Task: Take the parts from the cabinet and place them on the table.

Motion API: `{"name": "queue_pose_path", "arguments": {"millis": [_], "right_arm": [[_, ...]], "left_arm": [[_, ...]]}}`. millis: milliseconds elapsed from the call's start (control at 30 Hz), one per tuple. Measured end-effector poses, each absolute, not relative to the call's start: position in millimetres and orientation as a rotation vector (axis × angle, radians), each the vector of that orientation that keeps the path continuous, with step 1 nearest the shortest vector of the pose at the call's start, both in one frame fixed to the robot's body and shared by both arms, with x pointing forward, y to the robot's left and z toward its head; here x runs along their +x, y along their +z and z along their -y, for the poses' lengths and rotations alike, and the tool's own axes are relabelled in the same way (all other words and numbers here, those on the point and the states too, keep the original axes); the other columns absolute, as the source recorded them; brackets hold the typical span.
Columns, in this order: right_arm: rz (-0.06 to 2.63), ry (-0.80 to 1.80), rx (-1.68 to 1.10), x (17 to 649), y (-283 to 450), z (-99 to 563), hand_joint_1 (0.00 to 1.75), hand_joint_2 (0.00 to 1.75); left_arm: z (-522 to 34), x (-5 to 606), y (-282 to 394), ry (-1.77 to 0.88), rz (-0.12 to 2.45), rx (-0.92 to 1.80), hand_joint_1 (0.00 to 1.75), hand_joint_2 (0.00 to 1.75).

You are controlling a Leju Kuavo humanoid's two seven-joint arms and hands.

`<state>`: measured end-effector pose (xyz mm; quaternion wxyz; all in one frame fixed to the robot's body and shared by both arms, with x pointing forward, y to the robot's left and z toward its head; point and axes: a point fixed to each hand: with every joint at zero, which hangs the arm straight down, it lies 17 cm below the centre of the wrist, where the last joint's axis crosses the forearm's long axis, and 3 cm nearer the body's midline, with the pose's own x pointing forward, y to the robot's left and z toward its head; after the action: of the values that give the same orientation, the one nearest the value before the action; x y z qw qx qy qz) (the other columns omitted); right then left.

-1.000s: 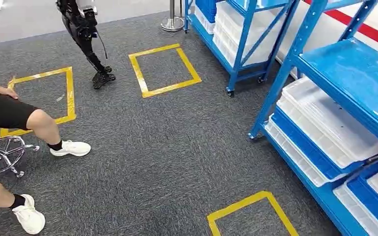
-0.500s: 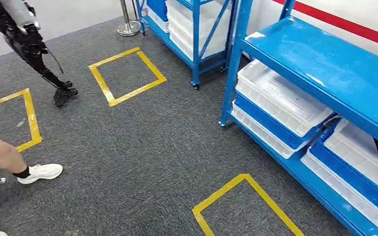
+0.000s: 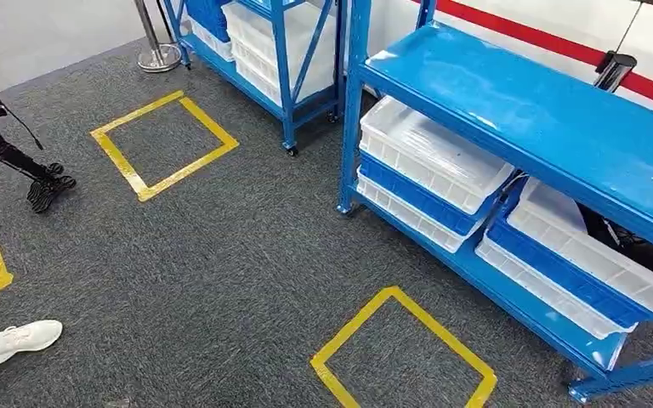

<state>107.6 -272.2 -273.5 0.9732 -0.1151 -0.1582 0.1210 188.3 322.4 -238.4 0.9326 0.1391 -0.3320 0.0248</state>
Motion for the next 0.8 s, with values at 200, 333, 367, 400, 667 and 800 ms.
{"name": "queue_pose_path", "arguments": {"millis": [200, 333, 367, 400, 667, 800], "right_arm": [[0.322, 0.258, -0.235, 107.1, -273.6, 273.4, 0.00, 0.00], [0.323, 0.264, -0.235, 107.7, -273.5, 273.0, 0.00, 0.00], [0.323, 0.264, -0.235, 107.8, -273.4, 273.0, 0.00, 0.00], [0.323, 0.264, -0.235, 107.7, -273.5, 273.2, 0.00, 0.00], [0.321, 0.270, -0.236, 107.4, -273.6, 273.1, 0.00, 0.00], [0.320, 0.272, -0.237, 107.3, -273.6, 273.1, 0.00, 0.00]], "left_arm": [[-320.8, 189.1, -238.1, 0.052, 0.683, 0.279, 0.00, 0.00], [-319.9, 189.1, -238.1, 0.052, 0.684, 0.276, 0.00, 0.00], [-319.9, 189.2, -238.1, 0.052, 0.684, 0.277, 0.00, 0.00], [-319.7, 189.2, -238.1, 0.052, 0.684, 0.275, 0.00, 0.00], [-317.9, 189.7, -237.7, 0.063, 0.690, 0.261, 0.00, 0.00], [-317.8, 189.8, -237.6, 0.063, 0.691, 0.261, 0.00, 0.00]]}}
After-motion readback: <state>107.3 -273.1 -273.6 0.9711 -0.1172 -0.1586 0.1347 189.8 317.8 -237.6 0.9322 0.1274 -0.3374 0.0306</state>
